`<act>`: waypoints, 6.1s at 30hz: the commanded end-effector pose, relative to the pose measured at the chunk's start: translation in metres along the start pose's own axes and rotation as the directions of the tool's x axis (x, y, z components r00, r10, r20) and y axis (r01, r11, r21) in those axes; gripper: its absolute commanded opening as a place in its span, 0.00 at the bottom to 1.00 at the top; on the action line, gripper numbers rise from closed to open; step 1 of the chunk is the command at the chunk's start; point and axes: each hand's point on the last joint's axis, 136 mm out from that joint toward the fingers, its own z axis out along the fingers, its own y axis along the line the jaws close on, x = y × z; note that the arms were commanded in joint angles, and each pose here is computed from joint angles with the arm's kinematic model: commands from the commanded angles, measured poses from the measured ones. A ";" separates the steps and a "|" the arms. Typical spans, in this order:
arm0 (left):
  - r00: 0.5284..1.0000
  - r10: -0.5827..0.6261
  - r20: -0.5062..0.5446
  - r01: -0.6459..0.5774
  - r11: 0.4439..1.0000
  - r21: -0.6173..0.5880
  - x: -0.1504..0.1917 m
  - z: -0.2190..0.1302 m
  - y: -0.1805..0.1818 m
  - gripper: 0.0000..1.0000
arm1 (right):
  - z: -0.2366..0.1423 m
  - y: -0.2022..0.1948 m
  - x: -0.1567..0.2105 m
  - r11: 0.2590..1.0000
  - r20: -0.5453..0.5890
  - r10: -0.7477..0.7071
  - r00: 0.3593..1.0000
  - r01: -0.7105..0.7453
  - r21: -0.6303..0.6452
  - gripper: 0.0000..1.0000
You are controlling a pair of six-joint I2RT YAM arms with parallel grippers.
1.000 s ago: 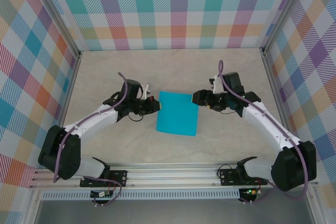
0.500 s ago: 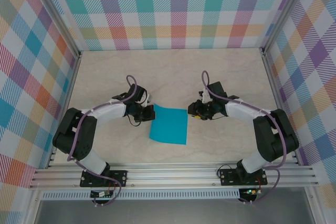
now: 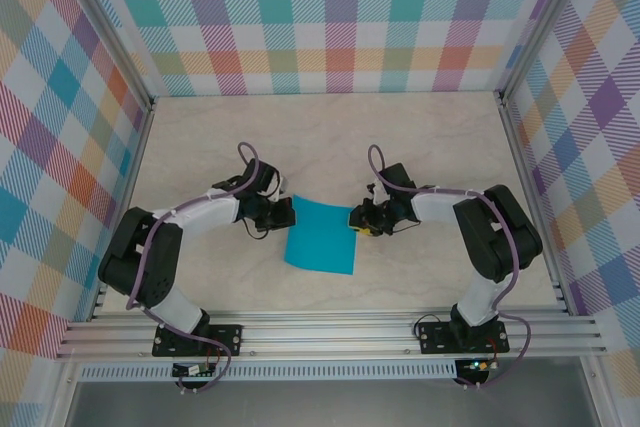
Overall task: Fold a paper plane with a square sheet of paper (fold left side to right side)
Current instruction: Hold the square sheet of paper at the center of the table, then first fold in half a square sheet of paper at the center of the table.
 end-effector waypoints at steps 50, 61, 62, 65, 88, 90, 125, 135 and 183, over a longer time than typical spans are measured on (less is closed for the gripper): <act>0.997 -0.061 -0.039 0.071 0.929 0.363 -0.005 0.028 -0.090 0.26 | -0.022 0.052 -0.008 0.986 0.070 -0.035 0.997 0.046 -0.161 0.44; 0.997 -0.066 -0.041 0.076 0.932 0.355 -0.004 0.030 -0.088 0.19 | -0.005 0.070 -0.002 0.960 -0.019 0.010 1.000 -0.015 -0.279 0.41; 0.997 -0.066 -0.042 0.076 0.932 0.354 -0.004 0.030 -0.088 0.19 | -0.002 0.069 -0.001 0.959 -0.028 0.013 1.000 -0.020 -0.281 0.41; 0.997 -0.066 -0.043 0.077 0.932 0.354 -0.004 0.031 -0.088 0.18 | 0.003 0.070 0.001 0.957 -0.045 0.017 0.999 -0.029 -0.289 0.39; 1.000 -0.016 0.021 0.013 0.993 0.114 0.000 0.005 -0.054 0.48 | 0.000 0.042 0.000 0.997 -0.002 -0.022 1.000 0.022 -0.078 0.00; 1.000 -0.028 0.012 0.026 0.994 0.106 0.002 0.008 -0.051 0.50 | -0.002 0.035 -0.001 0.999 0.005 -0.025 1.000 0.025 -0.035 0.00; 0.990 -0.069 -0.126 0.079 0.994 0.072 0.023 0.068 -0.050 0.36 | -0.007 0.016 -0.007 0.994 0.036 -0.067 0.997 0.064 0.090 0.23; 0.988 -0.076 -0.132 0.083 0.995 0.056 0.023 0.071 -0.048 0.36 | -0.039 0.005 -0.010 0.978 0.100 -0.107 0.989 0.086 0.192 0.34; 0.982 -0.091 -0.165 0.090 0.996 -0.010 0.035 0.085 -0.038 0.37 | -0.027 0.016 0.004 0.996 0.044 -0.059 0.997 0.056 0.067 0.22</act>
